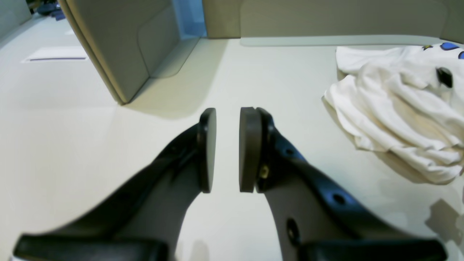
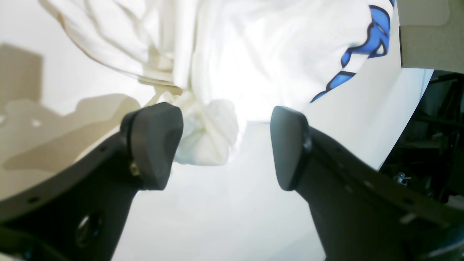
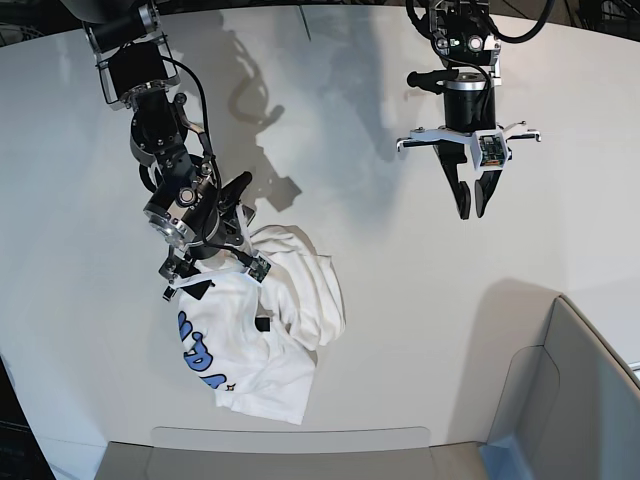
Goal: Layout the t-shirt on the table in an organized manner, then fold the t-shirt properly
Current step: 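Close the right gripper on the t-shirt fabric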
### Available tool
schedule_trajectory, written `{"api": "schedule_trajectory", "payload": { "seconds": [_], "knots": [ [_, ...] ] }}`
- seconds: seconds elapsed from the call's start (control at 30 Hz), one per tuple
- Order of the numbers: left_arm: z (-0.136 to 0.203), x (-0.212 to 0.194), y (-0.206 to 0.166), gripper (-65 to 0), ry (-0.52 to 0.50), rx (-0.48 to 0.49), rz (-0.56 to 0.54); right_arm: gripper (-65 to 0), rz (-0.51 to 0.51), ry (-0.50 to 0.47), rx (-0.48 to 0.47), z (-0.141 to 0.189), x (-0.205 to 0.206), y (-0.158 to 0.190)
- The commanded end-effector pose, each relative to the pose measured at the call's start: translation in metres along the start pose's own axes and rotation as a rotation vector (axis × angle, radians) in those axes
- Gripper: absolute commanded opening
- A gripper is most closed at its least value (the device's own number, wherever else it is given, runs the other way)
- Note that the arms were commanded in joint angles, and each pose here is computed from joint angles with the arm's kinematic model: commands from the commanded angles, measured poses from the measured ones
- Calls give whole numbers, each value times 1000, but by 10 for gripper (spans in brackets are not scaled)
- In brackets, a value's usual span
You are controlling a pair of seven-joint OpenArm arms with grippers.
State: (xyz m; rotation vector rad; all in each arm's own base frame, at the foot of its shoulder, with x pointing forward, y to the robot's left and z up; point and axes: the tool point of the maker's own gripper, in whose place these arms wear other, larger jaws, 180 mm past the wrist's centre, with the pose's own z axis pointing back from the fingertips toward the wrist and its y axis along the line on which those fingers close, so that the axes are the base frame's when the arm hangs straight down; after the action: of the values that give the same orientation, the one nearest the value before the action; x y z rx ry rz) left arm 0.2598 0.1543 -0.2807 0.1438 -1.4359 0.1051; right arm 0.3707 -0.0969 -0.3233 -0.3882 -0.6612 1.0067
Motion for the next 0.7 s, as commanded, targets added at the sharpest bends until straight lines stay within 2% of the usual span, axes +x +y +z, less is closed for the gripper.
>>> {"api": "schedule_trajectory", "payload": {
  "seconds": [0.0, 0.67],
  "knots": [
    [0, 12, 1, -521, -48, 5, -1, -235, -12, -24, -46, 5, 7, -16],
    [2, 12, -3, -522, -43, 21, 37, -234, -18, -14, -43, 2, 5, -16]
  ]
}}
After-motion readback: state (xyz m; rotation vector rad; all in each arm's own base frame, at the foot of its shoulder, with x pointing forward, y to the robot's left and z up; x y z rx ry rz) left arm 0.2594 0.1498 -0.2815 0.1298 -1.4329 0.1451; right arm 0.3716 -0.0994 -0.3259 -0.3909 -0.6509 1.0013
